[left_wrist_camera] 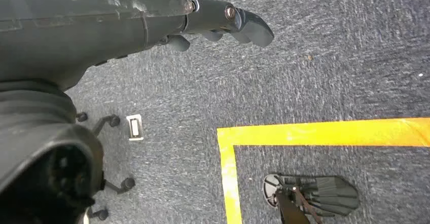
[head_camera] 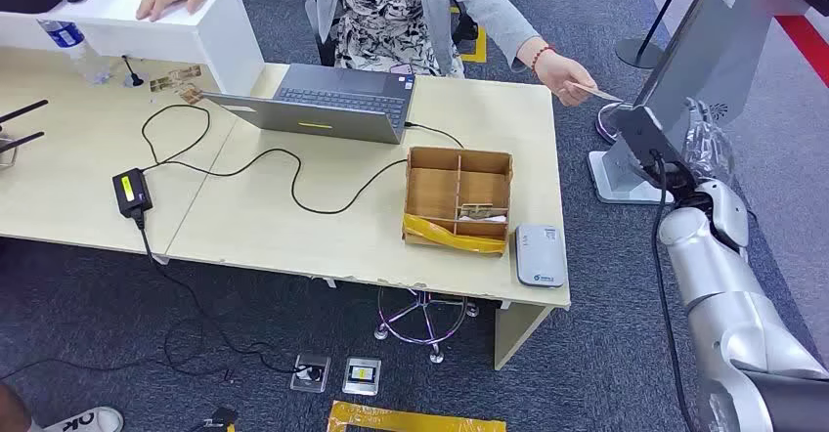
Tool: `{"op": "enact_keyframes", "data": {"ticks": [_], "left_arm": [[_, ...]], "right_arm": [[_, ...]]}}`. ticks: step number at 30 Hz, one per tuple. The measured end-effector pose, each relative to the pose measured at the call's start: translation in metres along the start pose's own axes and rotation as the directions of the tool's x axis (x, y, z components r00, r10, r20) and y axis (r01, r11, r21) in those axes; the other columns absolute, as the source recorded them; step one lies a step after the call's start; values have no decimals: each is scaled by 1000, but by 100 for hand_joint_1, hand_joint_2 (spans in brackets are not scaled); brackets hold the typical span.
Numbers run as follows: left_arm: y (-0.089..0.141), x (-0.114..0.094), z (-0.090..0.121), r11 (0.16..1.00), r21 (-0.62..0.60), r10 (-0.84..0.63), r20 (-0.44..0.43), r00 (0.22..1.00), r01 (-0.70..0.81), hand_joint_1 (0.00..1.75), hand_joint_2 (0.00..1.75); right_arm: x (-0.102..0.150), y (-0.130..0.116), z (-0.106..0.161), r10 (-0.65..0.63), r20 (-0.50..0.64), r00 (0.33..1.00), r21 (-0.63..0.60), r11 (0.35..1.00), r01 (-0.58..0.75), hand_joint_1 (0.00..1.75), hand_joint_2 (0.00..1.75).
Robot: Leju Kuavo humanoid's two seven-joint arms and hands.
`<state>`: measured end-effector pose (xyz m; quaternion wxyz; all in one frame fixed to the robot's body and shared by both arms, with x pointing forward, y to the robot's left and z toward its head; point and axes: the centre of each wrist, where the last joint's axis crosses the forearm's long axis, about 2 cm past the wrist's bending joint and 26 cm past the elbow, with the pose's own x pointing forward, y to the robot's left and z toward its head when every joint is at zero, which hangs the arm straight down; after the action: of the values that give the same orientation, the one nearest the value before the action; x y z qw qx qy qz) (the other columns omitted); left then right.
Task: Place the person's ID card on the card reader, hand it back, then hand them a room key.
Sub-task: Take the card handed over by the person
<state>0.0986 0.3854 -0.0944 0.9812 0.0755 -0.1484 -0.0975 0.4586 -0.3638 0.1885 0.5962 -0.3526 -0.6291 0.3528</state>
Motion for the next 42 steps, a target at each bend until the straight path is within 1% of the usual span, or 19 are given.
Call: {"op": "enact_keyframes", "data": {"ticks": [2,9,16,20,33,42], "left_arm": [[1,0,0,1000,1,-1,0,1000,1,0,0],[6,4,0,1000,4,-2,3,1000,2,0,0],[7,5,0,1000,3,-5,-3,1000,5,0,0],[7,4,0,1000,3,-15,-6,1000,15,0,0],[8,4,0,999,-3,-37,-9,999,37,0,0],[10,5,0,1000,7,19,-9,1000,-19,0,0]], "right_arm": [[4,3,0,0,3,1000,5,1000,0,0,175],[30,21,-3,-10,41,999,38,999,9,0,175],[48,33,-5,-91,31,995,82,993,89,0,175],[52,35,-5,-108,35,994,84,991,105,174,175],[50,33,-5,-149,30,988,75,986,146,175,175],[46,30,-5,-140,21,990,67,988,138,175,175]]}}
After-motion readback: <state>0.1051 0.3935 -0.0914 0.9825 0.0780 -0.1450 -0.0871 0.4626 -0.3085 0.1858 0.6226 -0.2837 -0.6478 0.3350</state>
